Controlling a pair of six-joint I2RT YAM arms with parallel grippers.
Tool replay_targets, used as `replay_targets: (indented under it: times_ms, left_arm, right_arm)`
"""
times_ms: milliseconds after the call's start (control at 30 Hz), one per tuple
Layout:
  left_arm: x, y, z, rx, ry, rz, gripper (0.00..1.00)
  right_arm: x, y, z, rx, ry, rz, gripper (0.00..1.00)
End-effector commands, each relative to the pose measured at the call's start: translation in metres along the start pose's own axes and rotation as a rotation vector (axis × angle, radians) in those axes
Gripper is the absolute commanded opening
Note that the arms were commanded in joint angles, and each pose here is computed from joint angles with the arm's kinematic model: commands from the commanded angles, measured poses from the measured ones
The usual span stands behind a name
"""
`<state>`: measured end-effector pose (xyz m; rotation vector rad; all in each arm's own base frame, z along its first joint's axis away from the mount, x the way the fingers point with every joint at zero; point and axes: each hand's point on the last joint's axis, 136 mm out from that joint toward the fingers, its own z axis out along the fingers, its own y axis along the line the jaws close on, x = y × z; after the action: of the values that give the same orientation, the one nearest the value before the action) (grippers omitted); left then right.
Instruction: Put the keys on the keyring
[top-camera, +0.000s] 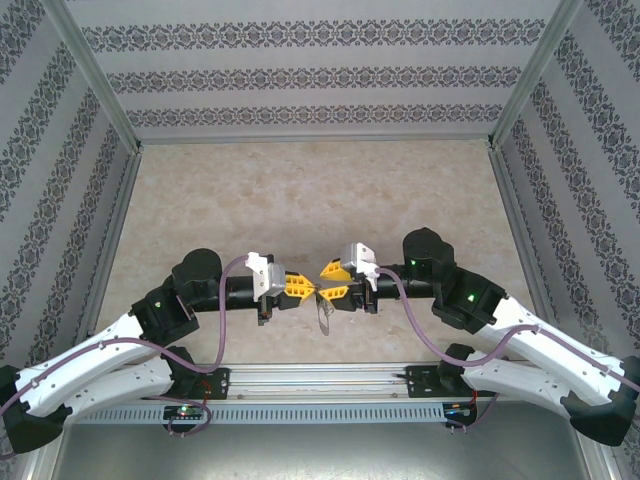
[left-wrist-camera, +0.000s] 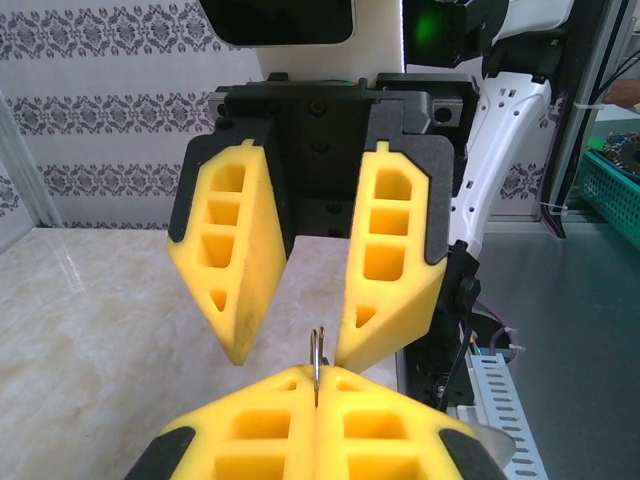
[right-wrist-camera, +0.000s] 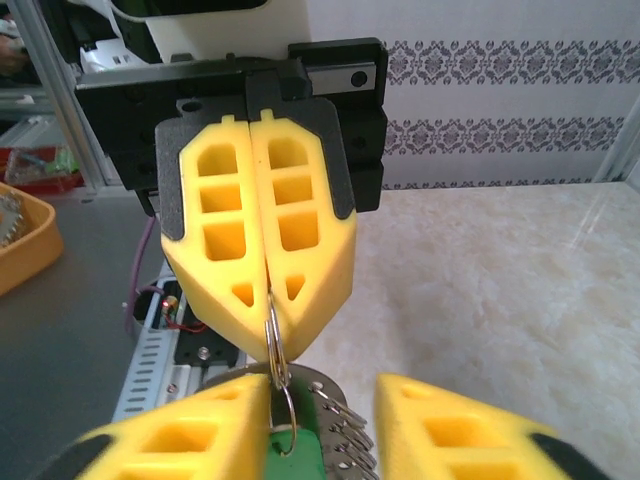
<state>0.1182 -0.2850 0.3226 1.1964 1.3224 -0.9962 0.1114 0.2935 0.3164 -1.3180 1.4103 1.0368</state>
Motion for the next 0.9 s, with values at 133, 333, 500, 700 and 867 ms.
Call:
replay_targets:
  times_ms: [133,333,500,700,867]
  left_arm:
    - [-0.015,-0.006,-0.001,0.025,-0.061,0.019,0.0]
    - [-0.015,-0.003,-0.001,0.007,-0.05,0.018,0.0]
    - [-0.002,0.018,0.002,-0.094,0.062,0.012,0.12]
    - [0.013,0.032,-0.004,-0.172,0.211,0.017,0.39]
    - [0.024,0.036,-0.005,-0.184,0.307,0.02,0.38]
  right_arm:
    - [-0.005,0.009,0.006,-0.06,-0.029,-0.004,0.1]
    - [-0.005,0.01,0.005,-0.061,-0.028,-0.013,0.0]
    - [-0.004,0.002,0.003,-0.002,-0.015,-0.014,0.0]
    - [0.023,-0.024,0.009,0.117,0.128,0.014,0.0]
    - [0.034,-0.029,0.019,0.107,0.193,0.035,0.0]
